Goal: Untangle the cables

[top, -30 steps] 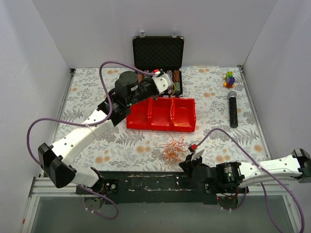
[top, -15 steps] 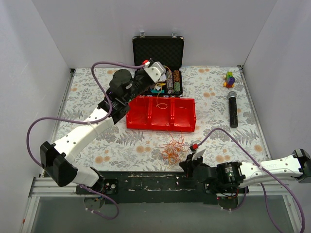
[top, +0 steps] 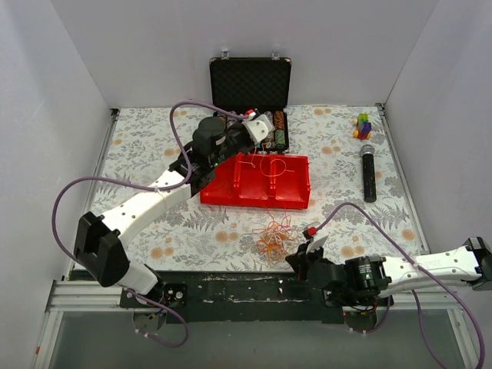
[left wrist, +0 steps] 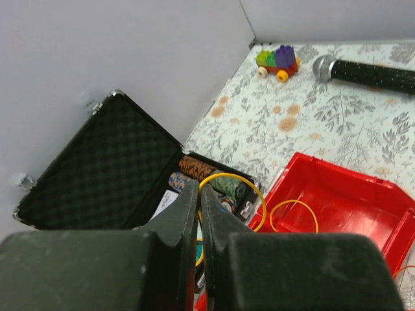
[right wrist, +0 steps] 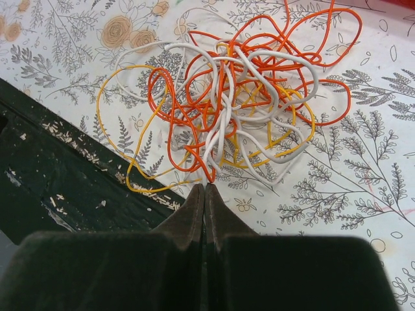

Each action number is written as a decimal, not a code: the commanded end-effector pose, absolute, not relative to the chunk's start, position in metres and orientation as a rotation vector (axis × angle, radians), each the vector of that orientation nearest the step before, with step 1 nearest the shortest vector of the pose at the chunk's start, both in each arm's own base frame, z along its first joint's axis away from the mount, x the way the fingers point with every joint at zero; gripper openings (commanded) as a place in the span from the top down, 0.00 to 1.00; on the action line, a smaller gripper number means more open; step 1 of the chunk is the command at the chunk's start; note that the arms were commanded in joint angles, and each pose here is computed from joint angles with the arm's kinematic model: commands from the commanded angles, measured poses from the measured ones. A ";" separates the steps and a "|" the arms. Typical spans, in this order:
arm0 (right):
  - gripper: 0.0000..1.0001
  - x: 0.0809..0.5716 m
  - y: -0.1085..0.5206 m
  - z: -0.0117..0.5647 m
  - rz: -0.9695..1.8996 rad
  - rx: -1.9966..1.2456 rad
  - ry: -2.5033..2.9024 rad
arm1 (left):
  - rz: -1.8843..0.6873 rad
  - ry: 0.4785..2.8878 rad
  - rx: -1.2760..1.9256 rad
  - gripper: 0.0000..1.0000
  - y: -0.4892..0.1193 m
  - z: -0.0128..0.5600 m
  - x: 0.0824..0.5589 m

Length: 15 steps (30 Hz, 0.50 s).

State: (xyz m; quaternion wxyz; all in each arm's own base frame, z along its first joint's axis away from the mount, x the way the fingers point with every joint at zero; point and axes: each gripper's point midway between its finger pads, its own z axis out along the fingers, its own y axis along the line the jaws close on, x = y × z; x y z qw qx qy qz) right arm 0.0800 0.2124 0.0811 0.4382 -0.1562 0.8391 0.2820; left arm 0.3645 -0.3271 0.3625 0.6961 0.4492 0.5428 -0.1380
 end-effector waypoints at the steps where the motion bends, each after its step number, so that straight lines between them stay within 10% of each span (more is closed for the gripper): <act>1: 0.99 0.085 0.213 0.093 0.720 -0.326 2.058 | -0.232 1.210 0.999 1.00 -0.324 0.350 0.377; 15: 0.99 0.083 0.211 0.085 0.725 -0.320 2.072 | -0.204 1.252 0.727 1.00 -0.272 0.391 0.401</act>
